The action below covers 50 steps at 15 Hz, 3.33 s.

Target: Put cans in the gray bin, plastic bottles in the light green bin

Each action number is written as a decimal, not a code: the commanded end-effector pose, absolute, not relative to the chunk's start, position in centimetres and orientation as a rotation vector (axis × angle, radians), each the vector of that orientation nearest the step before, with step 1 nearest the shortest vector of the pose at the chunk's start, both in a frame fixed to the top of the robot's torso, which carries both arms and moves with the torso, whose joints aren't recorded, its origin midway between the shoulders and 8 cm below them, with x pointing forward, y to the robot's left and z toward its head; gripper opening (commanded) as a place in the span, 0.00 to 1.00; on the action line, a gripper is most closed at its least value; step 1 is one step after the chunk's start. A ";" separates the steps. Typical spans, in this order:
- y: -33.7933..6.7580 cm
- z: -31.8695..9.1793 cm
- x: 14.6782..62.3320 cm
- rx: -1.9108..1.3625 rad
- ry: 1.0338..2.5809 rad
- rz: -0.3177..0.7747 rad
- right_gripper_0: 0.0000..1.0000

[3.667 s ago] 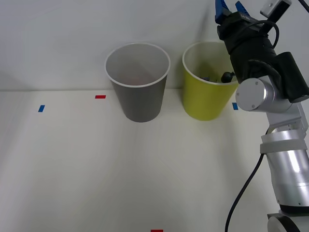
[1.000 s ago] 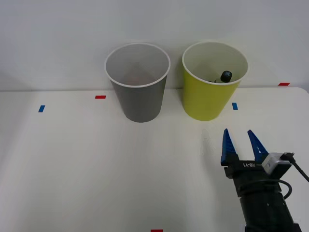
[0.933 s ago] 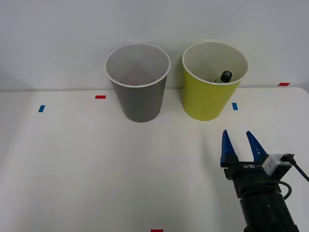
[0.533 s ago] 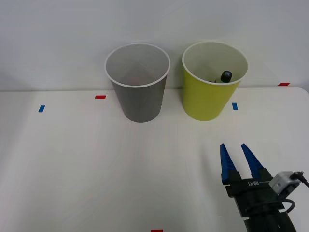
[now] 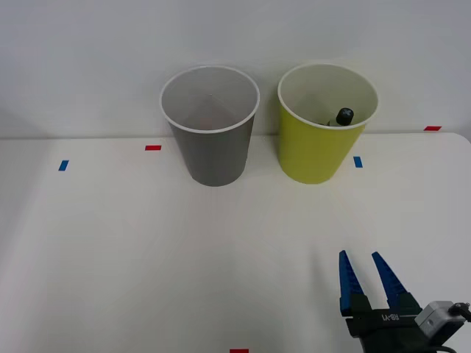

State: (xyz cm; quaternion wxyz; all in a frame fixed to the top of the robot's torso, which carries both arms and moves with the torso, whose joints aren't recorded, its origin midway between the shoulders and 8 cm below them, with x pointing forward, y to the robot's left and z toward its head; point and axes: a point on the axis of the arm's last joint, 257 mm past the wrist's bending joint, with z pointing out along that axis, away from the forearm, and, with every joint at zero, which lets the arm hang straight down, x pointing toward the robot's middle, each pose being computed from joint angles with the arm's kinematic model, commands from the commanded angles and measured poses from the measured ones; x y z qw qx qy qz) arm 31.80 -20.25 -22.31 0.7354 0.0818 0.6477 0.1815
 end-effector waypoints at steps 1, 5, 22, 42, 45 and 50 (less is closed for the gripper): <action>-20.2 -24.9 30.6 0.214 1.391 0.460 0.63; -22.0 -25.0 28.9 0.128 1.376 0.336 0.63; -23.3 -24.1 24.9 0.342 1.295 0.191 0.63; -19.6 -25.1 25.6 -0.086 1.355 0.142 0.63; -19.0 -25.2 25.7 -0.111 1.357 0.141 0.62; -19.2 -25.3 25.8 -0.132 1.359 0.125 0.62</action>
